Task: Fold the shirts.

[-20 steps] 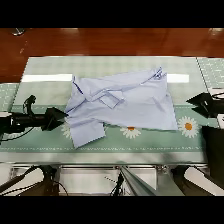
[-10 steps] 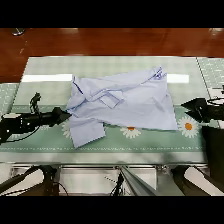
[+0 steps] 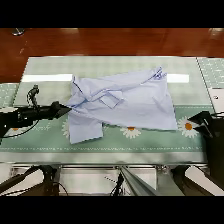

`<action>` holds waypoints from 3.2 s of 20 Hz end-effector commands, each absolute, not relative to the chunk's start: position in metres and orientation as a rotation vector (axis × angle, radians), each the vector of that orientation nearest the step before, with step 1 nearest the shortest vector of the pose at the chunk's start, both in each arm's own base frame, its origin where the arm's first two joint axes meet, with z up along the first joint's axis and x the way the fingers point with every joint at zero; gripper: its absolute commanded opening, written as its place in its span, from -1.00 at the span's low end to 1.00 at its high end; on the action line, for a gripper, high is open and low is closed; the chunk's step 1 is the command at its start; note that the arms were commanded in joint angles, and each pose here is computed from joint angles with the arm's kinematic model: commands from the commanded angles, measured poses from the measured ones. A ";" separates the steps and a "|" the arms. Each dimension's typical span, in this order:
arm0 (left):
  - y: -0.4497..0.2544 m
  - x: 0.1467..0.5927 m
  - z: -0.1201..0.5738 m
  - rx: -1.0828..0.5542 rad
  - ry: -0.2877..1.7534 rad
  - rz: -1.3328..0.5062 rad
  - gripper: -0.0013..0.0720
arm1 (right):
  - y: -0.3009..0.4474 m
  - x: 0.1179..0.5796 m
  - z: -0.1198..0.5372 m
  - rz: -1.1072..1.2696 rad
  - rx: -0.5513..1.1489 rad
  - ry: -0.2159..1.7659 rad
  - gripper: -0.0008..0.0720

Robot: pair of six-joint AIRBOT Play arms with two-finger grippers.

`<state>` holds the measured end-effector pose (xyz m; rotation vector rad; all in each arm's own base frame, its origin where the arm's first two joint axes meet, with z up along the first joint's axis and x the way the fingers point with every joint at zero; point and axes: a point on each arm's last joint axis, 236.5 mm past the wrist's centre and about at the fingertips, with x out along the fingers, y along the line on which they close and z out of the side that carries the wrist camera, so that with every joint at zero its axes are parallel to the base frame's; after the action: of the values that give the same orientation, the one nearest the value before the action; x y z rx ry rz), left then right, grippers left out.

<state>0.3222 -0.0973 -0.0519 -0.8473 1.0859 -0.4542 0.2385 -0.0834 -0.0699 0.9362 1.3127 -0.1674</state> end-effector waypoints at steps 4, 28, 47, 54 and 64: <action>-0.098 0.324 -0.049 -0.842 1.080 -0.464 -0.89 | -0.038 0.233 -0.097 -0.052 1.003 1.443 0.74; -0.069 0.342 0.452 -0.416 0.136 -0.505 -0.90 | 0.027 0.325 0.443 0.278 0.185 0.251 -0.92; 0.007 0.213 0.399 0.027 0.245 0.034 -0.90 | 0.040 0.171 0.369 0.066 0.153 0.432 -0.92; -0.029 0.381 0.204 -0.168 0.661 -0.127 -0.90 | 0.016 0.312 0.198 0.192 0.386 0.739 -0.92; -0.051 0.496 0.037 -0.336 0.869 -0.062 -0.89 | 0.011 0.499 0.038 0.210 0.580 0.995 -0.92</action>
<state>0.4771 -0.0497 0.0741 -0.2663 0.8332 -0.1003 0.4563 0.0126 0.0794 0.5097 0.9405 0.2251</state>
